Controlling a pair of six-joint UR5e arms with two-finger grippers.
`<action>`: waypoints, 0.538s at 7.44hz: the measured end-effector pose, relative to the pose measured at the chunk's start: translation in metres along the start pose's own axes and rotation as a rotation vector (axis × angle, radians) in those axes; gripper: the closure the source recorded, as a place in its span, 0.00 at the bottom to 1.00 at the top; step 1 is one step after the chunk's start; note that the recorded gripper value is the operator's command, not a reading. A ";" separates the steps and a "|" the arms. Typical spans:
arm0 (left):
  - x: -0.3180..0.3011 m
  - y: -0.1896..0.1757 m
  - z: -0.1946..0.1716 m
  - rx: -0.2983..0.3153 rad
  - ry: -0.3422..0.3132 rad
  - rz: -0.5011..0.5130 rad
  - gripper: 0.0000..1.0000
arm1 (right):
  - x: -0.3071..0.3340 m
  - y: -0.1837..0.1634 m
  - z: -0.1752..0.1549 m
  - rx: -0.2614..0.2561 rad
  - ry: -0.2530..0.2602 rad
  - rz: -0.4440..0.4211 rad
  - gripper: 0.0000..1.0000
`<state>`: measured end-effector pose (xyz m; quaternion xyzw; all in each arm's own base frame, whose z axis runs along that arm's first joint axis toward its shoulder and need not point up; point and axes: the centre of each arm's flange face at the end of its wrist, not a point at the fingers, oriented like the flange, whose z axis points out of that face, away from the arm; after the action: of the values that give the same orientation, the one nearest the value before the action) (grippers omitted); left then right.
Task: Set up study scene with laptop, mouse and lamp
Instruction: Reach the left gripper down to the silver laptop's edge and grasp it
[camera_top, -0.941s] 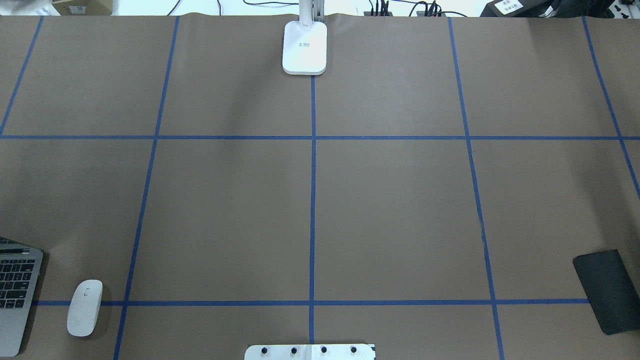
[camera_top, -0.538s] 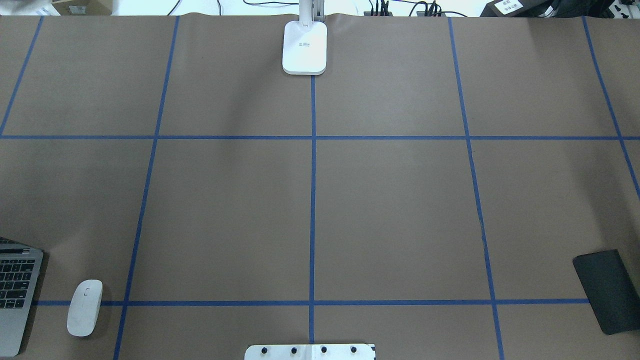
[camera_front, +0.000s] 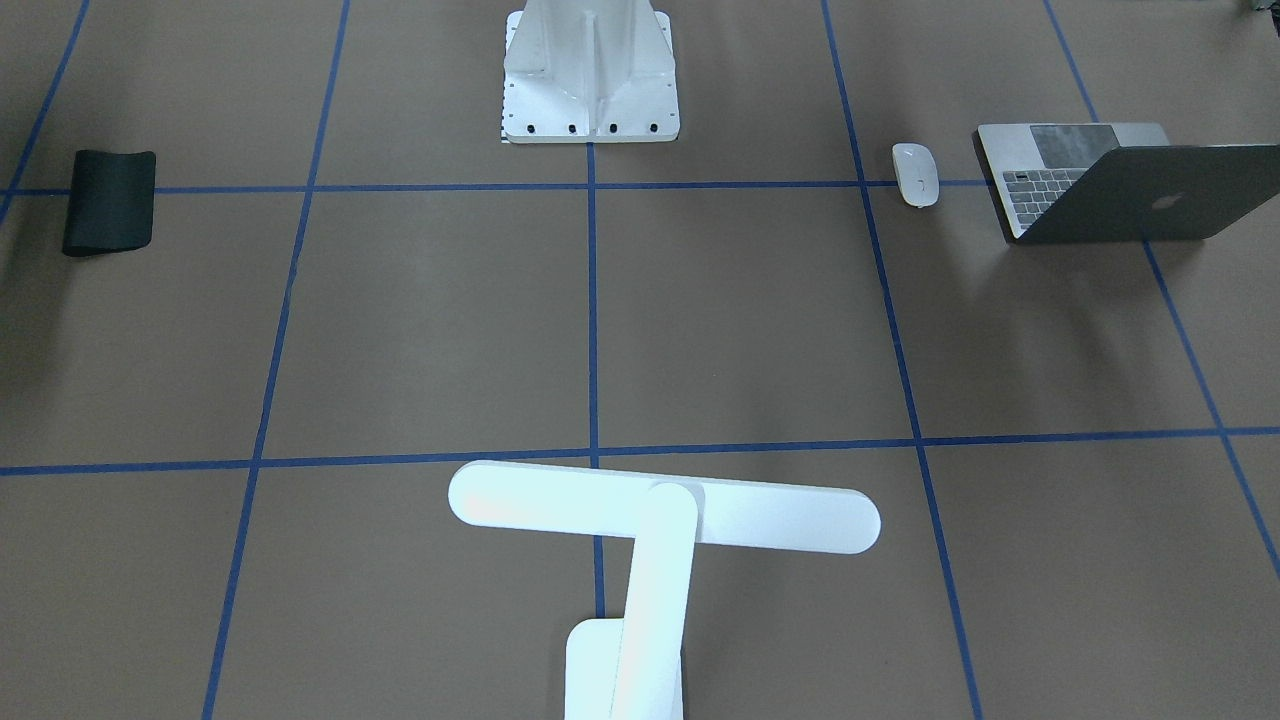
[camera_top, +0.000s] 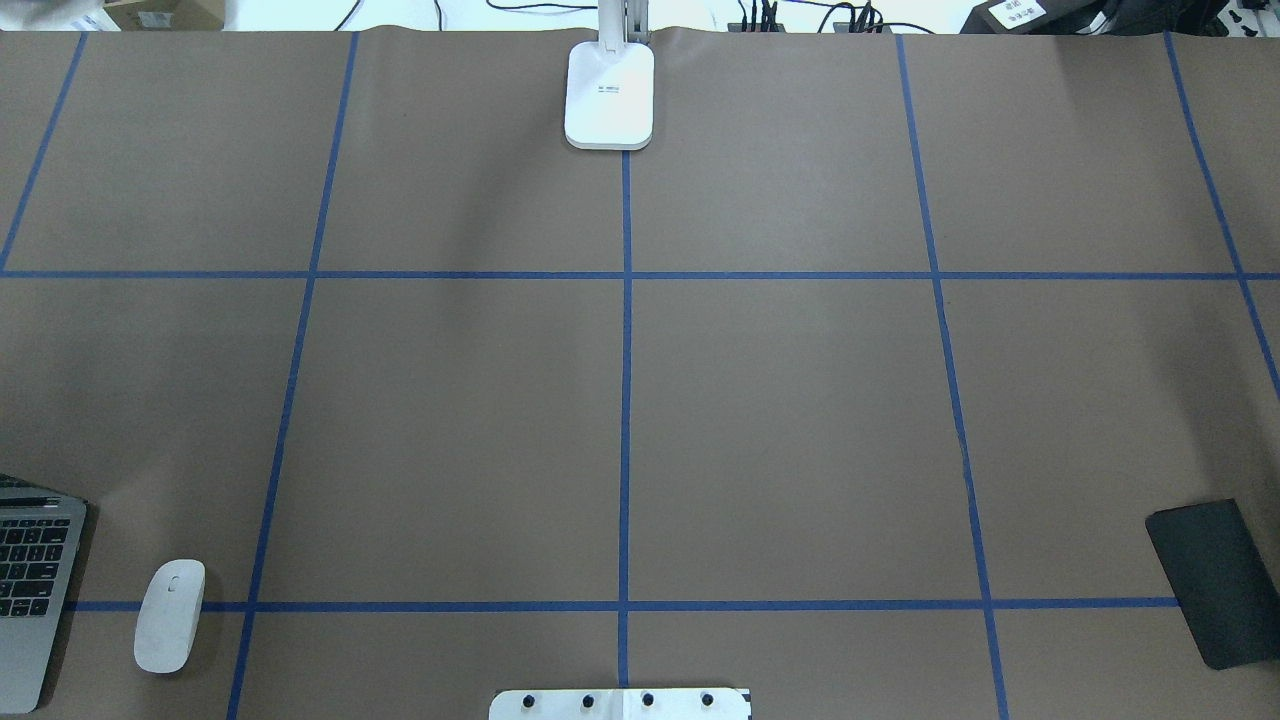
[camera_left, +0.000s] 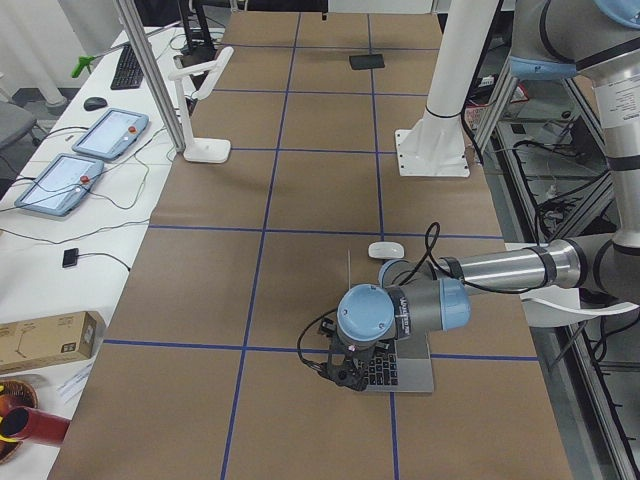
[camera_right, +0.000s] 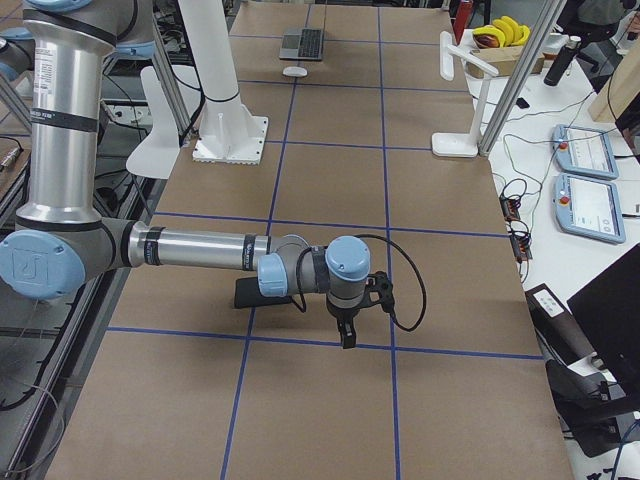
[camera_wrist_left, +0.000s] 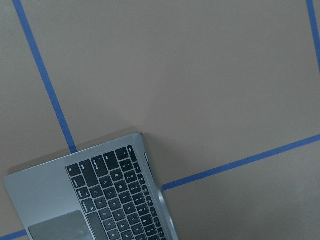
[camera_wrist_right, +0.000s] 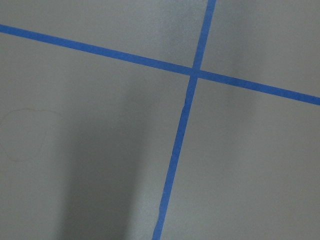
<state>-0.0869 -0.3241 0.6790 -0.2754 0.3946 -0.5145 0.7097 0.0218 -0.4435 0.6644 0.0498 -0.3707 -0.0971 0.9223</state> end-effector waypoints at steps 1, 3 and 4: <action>0.002 0.003 0.004 -0.021 -0.002 0.006 0.00 | 0.000 0.001 0.000 -0.001 0.000 0.001 0.00; 0.007 0.010 0.011 -0.060 -0.001 0.007 0.00 | 0.001 0.002 0.001 -0.002 0.000 0.001 0.00; 0.013 0.015 0.015 -0.075 0.003 0.003 0.00 | 0.001 0.002 0.001 -0.002 0.000 0.001 0.00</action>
<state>-0.0644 -0.3316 0.6711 -0.3003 0.4150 -0.4989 0.6991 0.0219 -0.4418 0.6656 0.0485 -0.3709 -0.0970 0.9223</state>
